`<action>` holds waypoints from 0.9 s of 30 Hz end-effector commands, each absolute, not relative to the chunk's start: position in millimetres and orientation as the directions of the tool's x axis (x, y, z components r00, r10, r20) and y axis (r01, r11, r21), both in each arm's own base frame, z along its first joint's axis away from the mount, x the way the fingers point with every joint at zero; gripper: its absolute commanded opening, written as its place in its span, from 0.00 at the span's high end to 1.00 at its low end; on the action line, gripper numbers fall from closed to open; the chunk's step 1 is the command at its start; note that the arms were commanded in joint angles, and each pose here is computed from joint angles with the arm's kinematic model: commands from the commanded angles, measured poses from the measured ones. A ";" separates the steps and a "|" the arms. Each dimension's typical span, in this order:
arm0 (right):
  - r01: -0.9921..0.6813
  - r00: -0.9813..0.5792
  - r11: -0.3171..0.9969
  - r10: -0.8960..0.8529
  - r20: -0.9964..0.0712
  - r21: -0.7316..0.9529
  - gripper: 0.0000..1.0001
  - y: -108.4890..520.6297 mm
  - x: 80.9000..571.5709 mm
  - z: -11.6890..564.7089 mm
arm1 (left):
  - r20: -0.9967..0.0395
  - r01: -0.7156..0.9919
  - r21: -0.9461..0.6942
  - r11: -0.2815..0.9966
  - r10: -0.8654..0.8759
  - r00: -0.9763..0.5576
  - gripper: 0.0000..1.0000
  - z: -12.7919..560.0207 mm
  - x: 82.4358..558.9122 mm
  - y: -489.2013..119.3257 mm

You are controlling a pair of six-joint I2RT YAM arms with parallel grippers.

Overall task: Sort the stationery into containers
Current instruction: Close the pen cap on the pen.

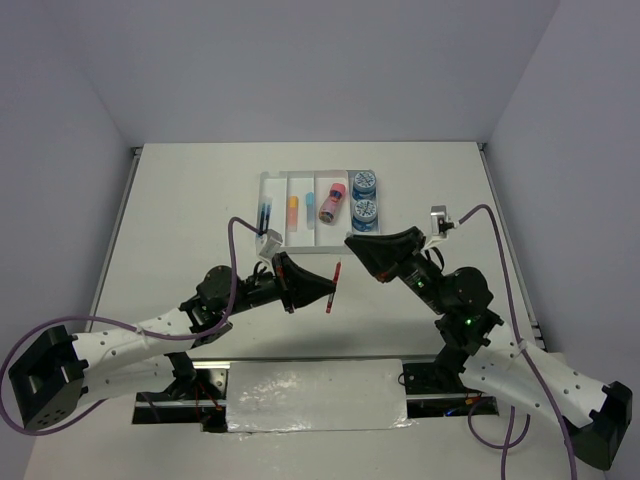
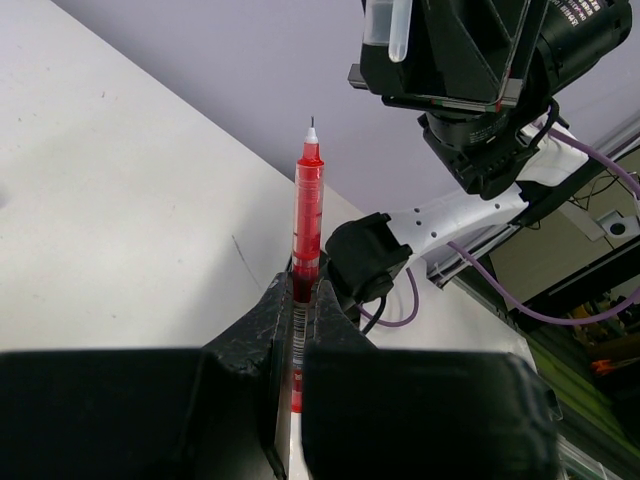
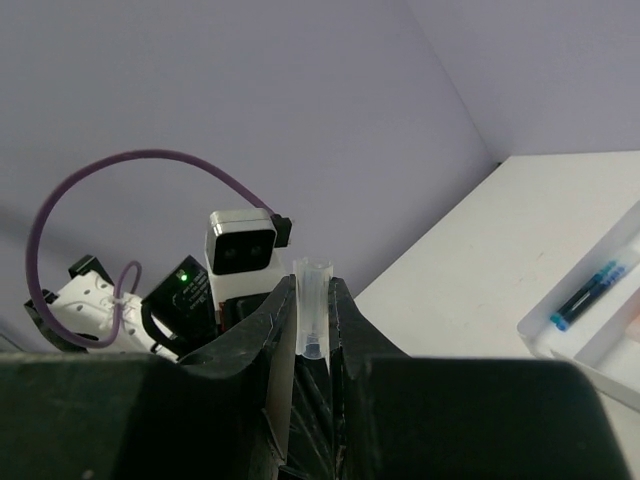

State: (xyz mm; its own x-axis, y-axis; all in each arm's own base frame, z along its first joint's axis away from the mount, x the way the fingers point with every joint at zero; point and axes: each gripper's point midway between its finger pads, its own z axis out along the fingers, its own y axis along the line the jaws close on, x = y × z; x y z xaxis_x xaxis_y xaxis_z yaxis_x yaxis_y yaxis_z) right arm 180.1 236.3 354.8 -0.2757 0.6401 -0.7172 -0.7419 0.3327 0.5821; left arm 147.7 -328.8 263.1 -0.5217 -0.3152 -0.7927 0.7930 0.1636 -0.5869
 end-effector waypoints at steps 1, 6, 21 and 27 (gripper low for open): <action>-0.757 -0.258 0.325 0.647 -0.717 0.566 1.00 236.3 177.8 359.7 | -0.794 0.820 -0.558 0.125 -0.366 -0.485 1.00 285.3 146.4 -326.1; -0.749 -0.280 0.321 0.640 -0.716 0.579 1.00 240.6 179.9 347.9 | -0.795 0.824 -0.554 0.116 -0.368 -0.483 1.00 287.6 144.8 -325.8; -0.754 -0.299 0.302 0.634 -0.713 0.584 1.00 243.1 176.8 342.4 | -0.792 0.813 -0.565 0.141 -0.371 -0.485 1.00 284.8 151.2 -325.9; -0.749 -0.315 0.295 0.630 -0.710 0.594 1.00 245.6 177.2 336.9 | -0.788 0.813 -0.564 0.146 -0.389 -0.476 1.00 288.3 153.1 -322.1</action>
